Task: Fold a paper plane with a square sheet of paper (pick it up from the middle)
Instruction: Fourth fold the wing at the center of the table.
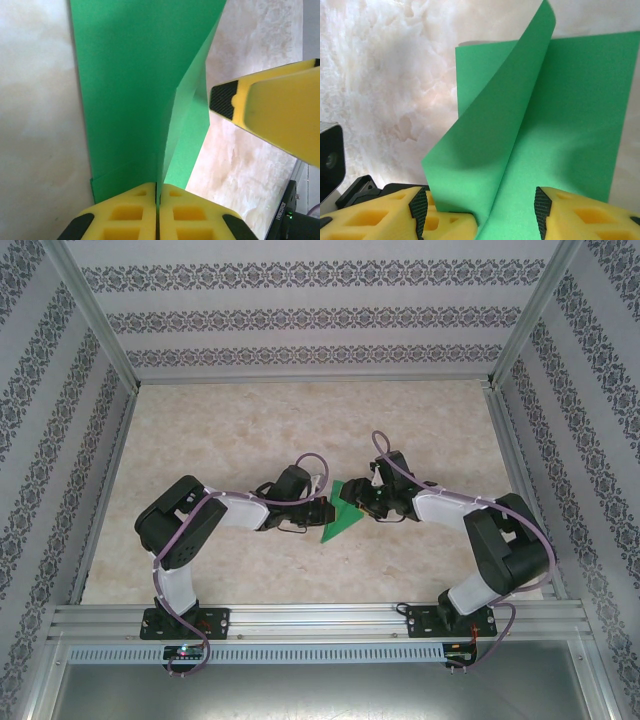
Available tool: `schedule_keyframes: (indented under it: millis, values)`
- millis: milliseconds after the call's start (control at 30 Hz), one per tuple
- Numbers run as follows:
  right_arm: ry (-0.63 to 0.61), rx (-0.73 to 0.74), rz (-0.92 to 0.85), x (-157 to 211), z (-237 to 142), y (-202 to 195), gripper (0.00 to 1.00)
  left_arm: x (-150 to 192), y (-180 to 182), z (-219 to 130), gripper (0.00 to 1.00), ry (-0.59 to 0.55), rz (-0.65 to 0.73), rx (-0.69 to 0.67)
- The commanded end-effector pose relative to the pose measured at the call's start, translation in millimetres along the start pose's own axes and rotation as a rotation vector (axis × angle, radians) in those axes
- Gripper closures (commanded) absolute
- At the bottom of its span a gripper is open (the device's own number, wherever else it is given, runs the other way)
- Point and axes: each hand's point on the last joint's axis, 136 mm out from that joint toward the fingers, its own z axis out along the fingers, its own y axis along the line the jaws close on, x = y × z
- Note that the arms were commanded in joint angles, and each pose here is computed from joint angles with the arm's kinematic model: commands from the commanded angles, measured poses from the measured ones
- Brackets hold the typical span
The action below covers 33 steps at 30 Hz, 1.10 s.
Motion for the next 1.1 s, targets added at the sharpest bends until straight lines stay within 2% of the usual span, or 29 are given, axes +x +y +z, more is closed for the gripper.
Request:
schedule_keyframes:
  millis: [0, 467, 800, 933, 1067]
  values:
    - [0.008, -0.012, -0.044, 2, -2, -3, 0.4, -9, -2, -6, 0.91, -0.046, 0.005, 0.059]
    - [0.092, -0.034, -0.064, 4, 21, 4, 0.41, -9, -4, -8, 0.91, -0.052, 0.001, 0.09]
    - [0.101, 0.063, -0.058, 5, 29, -11, 0.44, -8, -7, -5, 0.9, -0.021, 0.008, 0.099]
    - [0.104, 0.163, -0.026, 9, 31, -30, 0.45, -9, -9, -6, 0.85, -0.014, 0.015, 0.106]
    - [0.119, 0.25, 0.005, 17, 33, -46, 0.45, -8, -12, -6, 0.76, -0.012, 0.018, 0.127]
